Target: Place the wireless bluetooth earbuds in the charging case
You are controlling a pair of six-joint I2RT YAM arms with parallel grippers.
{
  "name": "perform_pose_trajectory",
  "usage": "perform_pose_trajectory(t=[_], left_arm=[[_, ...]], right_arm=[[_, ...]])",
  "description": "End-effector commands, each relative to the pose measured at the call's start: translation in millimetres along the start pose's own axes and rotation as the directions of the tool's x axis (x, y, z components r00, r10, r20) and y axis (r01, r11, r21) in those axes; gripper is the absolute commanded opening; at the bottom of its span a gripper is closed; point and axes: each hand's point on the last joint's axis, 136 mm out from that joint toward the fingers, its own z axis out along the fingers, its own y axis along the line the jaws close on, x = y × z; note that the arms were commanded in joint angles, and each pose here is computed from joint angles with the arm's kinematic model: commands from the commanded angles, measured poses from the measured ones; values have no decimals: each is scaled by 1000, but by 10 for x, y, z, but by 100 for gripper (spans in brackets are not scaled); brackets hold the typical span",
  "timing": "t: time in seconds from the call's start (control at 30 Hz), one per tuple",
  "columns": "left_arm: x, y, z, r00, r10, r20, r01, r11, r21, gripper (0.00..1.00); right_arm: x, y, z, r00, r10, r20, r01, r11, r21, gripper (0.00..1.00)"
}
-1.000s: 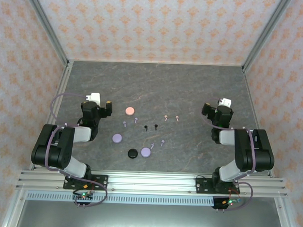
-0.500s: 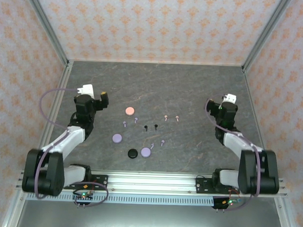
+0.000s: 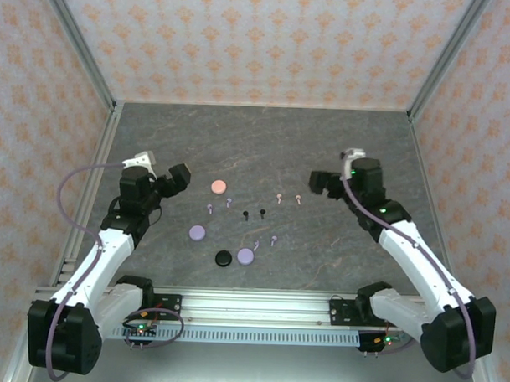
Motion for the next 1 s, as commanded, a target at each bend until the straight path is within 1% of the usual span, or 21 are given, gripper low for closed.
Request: perform_pose_trajectory(t=[0.0,0.07,0.13,0.2,0.27,0.4,0.5,0.67,0.87,0.97], left_arm=[[252,-117,-84,992,-73,-102,80,994,69,100],[263,-128,-98,992,-87,-95,95,992,79,100],[265,-135,-92,991,-98,-92,106,991,87,100],[269,-156,-77,990,-101,-96,110,989,94,100],[269,-177,-73,990,-98,-99,107,989,99,100],[271,-171,-81,991,-93,-95,101,991,83,100],[260,-189,-107,993,-78,-89,85,993,85,100],[251,-189,-144,995,-61,-82,68,995,78,100],[254,-182,-148,995,-53,-81,59,996,73,100],[257,-178,-154,996,-50,-81,55,996,69,100]], right_arm=[[517,351,-86,970,-127,-207,115,991,-66,100],[663,596,-116,946,-228,-232,200,970,-140,99],[812,859,-139,909,-341,-239,290,931,-223,99],[996,1107,-153,846,-477,-237,399,863,-310,99],[1144,1315,-170,785,-581,-215,479,790,-383,99],[1380,1643,-150,657,-739,-147,612,637,-468,99],[1542,1808,-90,570,-812,-129,669,549,-501,99],[1850,1952,95,437,-884,-169,703,452,-548,99],[2149,2067,221,325,-925,-197,695,375,-614,97],[2261,2047,269,257,-942,-218,692,337,-639,95]])
